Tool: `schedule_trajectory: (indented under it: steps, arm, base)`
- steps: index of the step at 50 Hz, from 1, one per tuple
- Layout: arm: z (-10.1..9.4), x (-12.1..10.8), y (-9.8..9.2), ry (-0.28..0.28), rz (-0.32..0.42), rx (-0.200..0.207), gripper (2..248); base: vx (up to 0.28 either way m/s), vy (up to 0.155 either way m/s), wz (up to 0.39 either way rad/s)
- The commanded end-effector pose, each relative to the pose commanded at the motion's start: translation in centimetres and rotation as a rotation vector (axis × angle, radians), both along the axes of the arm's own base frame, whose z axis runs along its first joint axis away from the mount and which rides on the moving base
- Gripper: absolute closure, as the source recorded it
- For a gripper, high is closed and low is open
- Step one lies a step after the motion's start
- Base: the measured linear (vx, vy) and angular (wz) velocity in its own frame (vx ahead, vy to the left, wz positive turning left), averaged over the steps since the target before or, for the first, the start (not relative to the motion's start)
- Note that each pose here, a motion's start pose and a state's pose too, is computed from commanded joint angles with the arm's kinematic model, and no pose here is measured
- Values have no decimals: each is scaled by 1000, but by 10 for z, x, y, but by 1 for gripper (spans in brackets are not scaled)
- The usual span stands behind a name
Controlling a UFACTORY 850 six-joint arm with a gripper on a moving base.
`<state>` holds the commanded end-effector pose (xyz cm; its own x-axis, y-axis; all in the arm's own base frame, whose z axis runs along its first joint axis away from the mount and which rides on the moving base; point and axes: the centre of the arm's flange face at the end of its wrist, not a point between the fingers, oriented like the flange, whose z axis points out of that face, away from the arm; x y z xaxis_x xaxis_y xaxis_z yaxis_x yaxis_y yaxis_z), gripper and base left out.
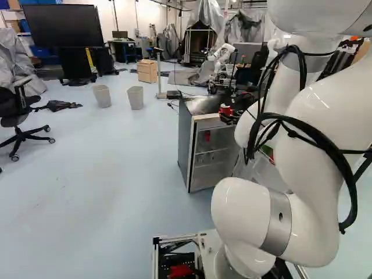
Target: Grab a drink from the fridge
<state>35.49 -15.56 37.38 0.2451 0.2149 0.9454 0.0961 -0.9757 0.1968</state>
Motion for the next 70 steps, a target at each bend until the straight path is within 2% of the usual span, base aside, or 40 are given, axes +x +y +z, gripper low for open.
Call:
schedule_trajectory:
  steps: [20,40,70]
  arm:
    - [-3,15,-4,39,5,-9,158]
    - [13,28,-5,5,17,-31,158]
    - [13,57,-10,-5,39,-36,158]
  base:
    - [0,0,0]
    - [0,0,0]
    - [0,0,0]
